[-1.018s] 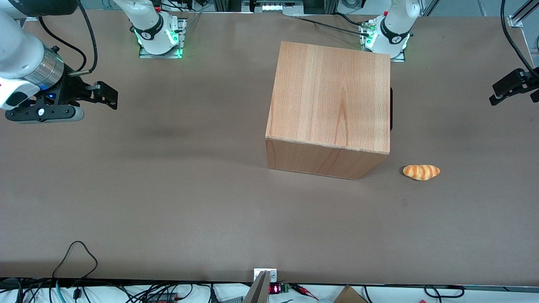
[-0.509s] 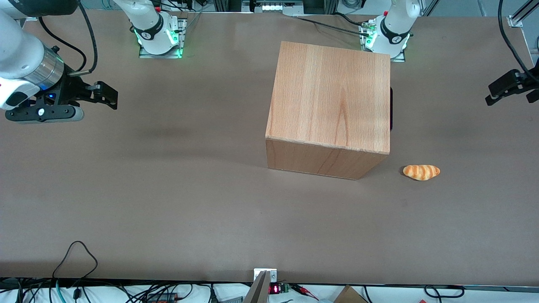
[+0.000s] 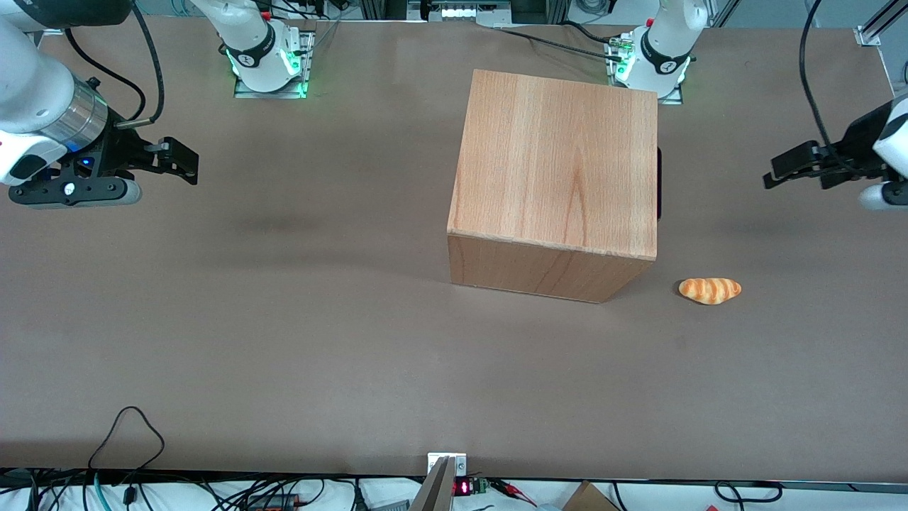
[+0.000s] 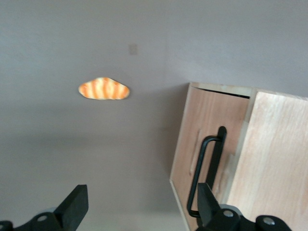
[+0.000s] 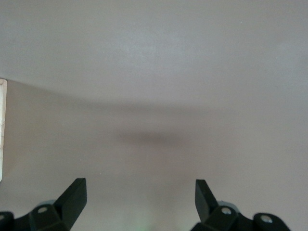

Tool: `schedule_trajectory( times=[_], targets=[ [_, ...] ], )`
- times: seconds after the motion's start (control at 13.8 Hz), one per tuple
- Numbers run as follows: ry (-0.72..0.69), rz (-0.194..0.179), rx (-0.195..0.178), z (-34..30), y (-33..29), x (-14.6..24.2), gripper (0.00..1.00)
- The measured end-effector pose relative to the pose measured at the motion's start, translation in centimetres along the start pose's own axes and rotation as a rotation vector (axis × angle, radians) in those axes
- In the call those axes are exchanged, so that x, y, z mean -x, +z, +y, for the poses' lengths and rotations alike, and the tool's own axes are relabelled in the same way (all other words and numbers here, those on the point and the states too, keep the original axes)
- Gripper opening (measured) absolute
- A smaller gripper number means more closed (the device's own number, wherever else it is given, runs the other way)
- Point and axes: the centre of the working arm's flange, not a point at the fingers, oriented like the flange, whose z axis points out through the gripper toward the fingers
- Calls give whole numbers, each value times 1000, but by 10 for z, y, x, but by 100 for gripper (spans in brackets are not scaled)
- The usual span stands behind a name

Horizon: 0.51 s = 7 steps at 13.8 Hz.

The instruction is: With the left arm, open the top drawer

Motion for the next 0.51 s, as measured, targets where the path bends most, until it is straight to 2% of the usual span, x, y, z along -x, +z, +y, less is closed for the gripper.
schedule_trajectory(
  times=[0.22, 0.51],
  targets=[
    [21, -28, 29, 17, 38, -4, 100],
    [28, -57, 42, 26, 85, -6, 100]
  ],
)
